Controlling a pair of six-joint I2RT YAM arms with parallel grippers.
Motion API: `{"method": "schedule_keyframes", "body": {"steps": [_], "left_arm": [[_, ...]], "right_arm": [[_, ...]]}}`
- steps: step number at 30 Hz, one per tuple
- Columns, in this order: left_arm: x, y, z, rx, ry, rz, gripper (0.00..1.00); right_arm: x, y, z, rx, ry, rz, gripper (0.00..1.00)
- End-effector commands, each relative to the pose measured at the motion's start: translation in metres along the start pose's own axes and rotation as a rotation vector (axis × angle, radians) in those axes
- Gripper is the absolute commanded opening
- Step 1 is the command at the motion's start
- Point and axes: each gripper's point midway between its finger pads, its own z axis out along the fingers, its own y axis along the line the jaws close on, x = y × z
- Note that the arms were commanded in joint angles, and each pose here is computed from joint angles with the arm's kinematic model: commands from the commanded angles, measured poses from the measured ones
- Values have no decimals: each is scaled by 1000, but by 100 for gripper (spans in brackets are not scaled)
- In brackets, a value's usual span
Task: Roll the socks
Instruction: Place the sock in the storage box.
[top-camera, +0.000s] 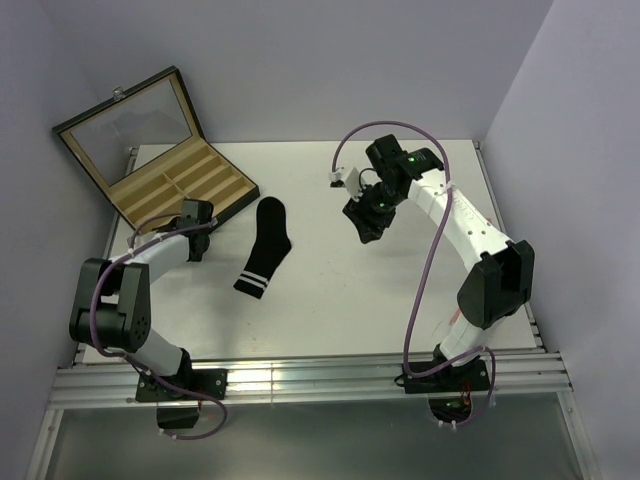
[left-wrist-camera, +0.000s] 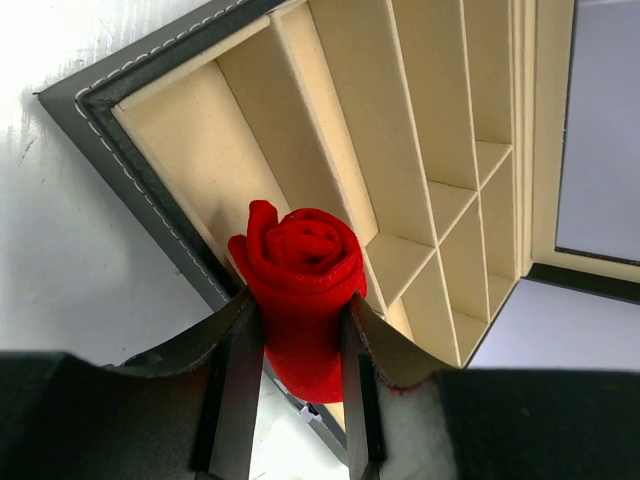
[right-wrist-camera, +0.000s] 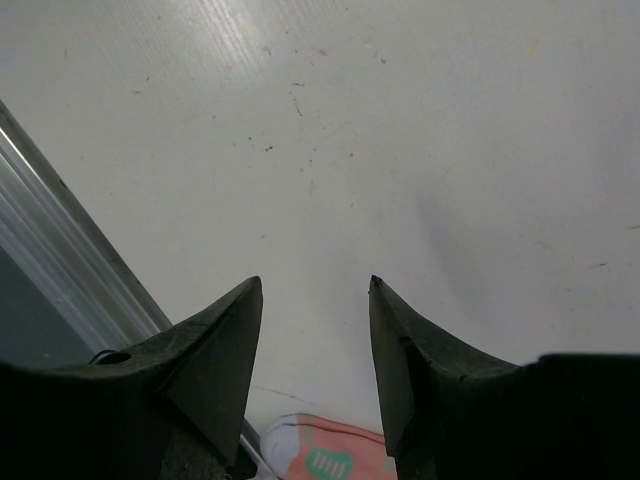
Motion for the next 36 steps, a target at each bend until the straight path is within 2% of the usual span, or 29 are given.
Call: {"method": "schedule_keyframes", "body": {"steps": [1,8,13,16,21,30,36], "left_arm": [[2,32,2,-233,-26,-603,0],[9,45,3,-337,-24,-620,0],[4,59,-1,-459,-77,-560,0],[6,48,-3,-512,-80,-568,0],[2,56,-3,-599,-110,-559,0],[-7,58,-2,-655,-151,-532,0],[-8,64,0,-668,-144,-564,0]], "right_arm": [[-2,0,-3,-1,-17,-5,54],[-1,-1,-3,6,-18,-4,54],[2,-1,-2,12,-14,-4,54],[2,-2,-2,14,-14,-4,54],[2,-1,-2,14,-14,-4,54],[5,0,-1,14,-11,0,54],[5,0,-1,16,-12,-2,54]]}}
